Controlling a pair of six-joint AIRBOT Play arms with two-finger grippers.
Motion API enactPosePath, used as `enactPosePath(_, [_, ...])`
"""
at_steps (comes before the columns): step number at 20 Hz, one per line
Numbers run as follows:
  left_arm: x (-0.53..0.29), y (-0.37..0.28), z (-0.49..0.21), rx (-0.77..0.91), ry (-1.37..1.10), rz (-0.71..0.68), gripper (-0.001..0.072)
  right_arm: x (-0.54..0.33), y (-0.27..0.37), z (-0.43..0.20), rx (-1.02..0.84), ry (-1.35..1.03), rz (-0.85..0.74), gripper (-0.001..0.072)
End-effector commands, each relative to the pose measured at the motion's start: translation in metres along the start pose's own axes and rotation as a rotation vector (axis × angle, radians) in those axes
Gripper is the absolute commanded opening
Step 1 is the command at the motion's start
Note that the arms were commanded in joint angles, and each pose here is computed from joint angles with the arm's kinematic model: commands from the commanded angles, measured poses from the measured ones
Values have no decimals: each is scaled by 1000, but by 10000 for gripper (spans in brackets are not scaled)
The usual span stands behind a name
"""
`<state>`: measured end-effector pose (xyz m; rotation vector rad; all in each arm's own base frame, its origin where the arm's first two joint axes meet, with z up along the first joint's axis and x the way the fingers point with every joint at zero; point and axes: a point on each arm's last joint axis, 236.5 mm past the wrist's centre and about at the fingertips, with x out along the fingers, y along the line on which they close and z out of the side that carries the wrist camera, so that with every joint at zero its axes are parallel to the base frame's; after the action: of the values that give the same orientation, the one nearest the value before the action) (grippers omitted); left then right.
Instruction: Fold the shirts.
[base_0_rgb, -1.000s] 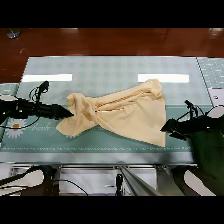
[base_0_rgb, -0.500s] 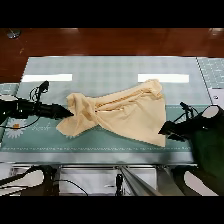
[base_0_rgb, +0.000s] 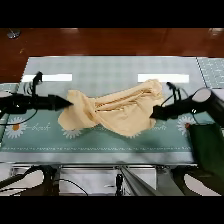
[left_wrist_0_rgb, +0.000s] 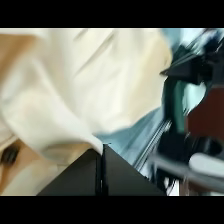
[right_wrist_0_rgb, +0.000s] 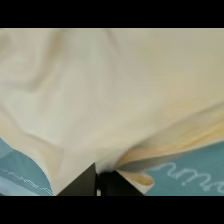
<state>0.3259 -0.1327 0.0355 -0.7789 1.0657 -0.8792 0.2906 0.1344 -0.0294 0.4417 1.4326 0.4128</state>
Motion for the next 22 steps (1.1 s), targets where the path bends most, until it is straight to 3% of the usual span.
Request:
enactPosePath(1, [-47,-108,100,189,-343,-158,26,-99,64,82,-191,-233,-26,25])
enactPosePath(3, [-90,-187,141,408,-478,-117,26,-210,115,134,-302,-532,-81,25])
enactPosePath(5, [-135,-255,163,611,-602,39,25,-324,163,142,-397,-804,-131,25])
enactPosePath(9, [-239,-352,152,863,-875,485,25,-463,224,61,-539,-1136,-144,25])
enactPosePath(11, [-279,-397,116,946,-997,619,25,-487,217,10,-537,-1185,-203,25])
enactPosePath(16, [-324,-466,13,1101,-1203,770,27,-523,205,-79,-505,-1322,-243,25])
enactPosePath(22, [-325,-482,-47,1163,-1228,816,27,-482,177,-114,-442,-1152,-265,25])
